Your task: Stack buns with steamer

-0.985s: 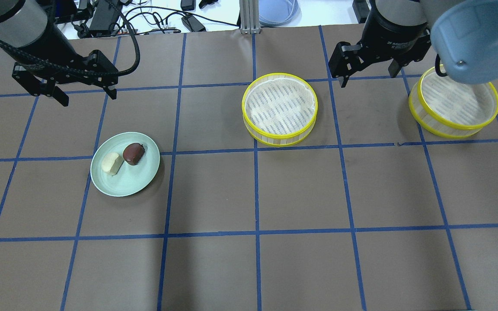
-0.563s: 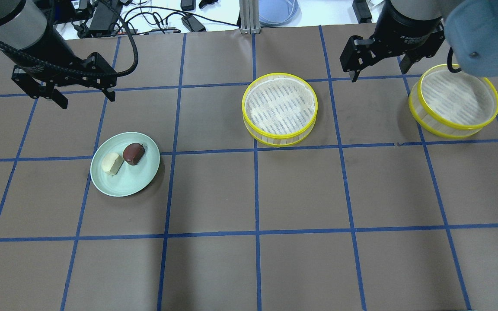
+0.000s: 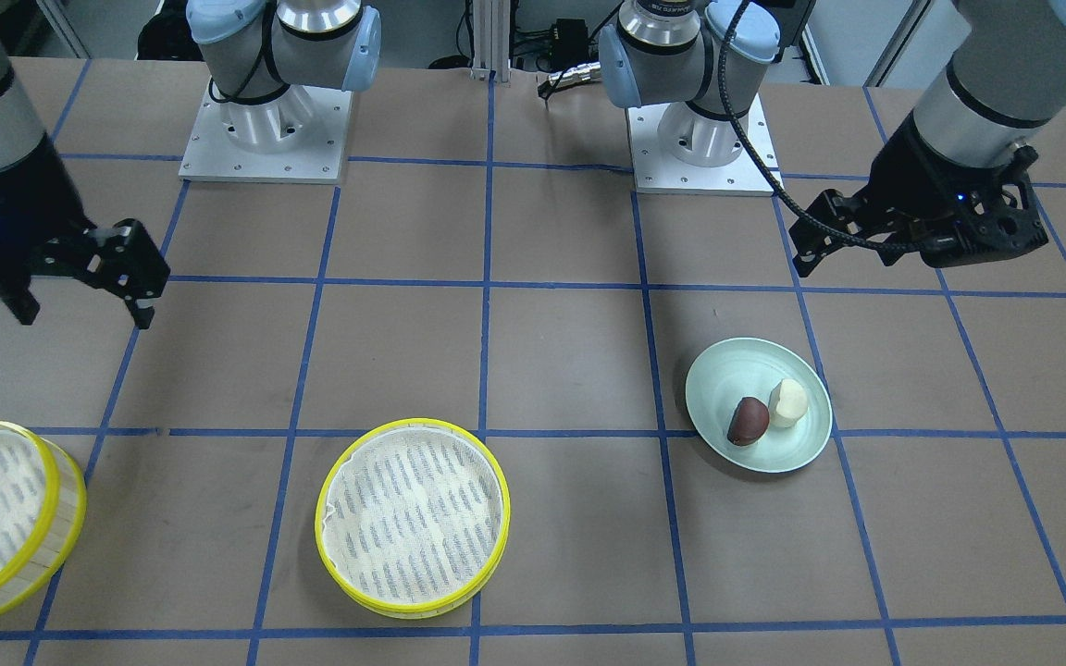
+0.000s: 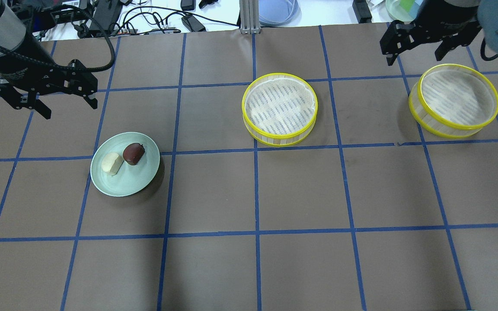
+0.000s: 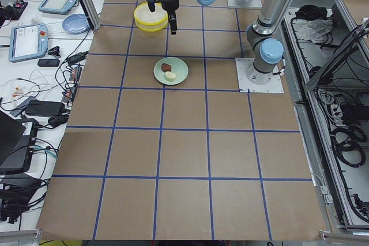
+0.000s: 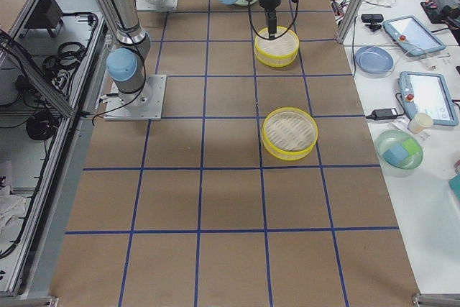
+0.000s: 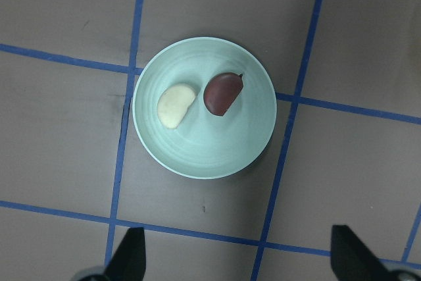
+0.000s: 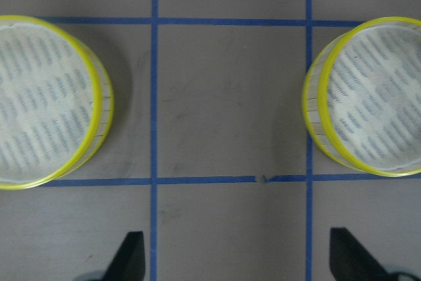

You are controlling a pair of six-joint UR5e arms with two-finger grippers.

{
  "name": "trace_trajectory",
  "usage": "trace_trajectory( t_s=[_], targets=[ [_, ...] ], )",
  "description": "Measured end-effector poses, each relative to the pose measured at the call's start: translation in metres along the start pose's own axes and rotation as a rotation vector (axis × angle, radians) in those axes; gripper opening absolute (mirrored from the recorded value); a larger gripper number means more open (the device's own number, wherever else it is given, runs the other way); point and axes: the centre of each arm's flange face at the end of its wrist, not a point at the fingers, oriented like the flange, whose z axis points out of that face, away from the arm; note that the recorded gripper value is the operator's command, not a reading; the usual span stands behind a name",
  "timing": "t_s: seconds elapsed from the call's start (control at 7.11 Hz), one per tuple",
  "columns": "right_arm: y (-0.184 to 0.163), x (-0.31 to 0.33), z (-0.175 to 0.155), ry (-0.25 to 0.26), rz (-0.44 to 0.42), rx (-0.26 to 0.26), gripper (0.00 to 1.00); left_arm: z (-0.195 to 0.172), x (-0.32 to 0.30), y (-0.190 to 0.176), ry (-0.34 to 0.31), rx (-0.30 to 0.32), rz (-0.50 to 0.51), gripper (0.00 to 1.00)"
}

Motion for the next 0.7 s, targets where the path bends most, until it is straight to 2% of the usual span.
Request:
trace_trajectory(
  t_s=[0.14, 0.42, 0.7],
  targets=[
    [-0.015, 0.041, 0.021, 0.013, 0.049, 0.005, 1.0, 0.01, -0.017, -0.004, 0.007, -0.019, -0.004, 1.0],
    [-0.037, 0.12, 0.06, 0.049, 0.123, 0.037, 1.0, 0.04, -0.032, -0.017, 0.008, -0.034, 0.07, 1.0],
    [-0.056, 0.193, 0.114, 0.041, 0.061, -0.004, 1.0, 0.084, -0.039, -0.038, 0.009, -0.041, 0.142, 1.0]
  ],
)
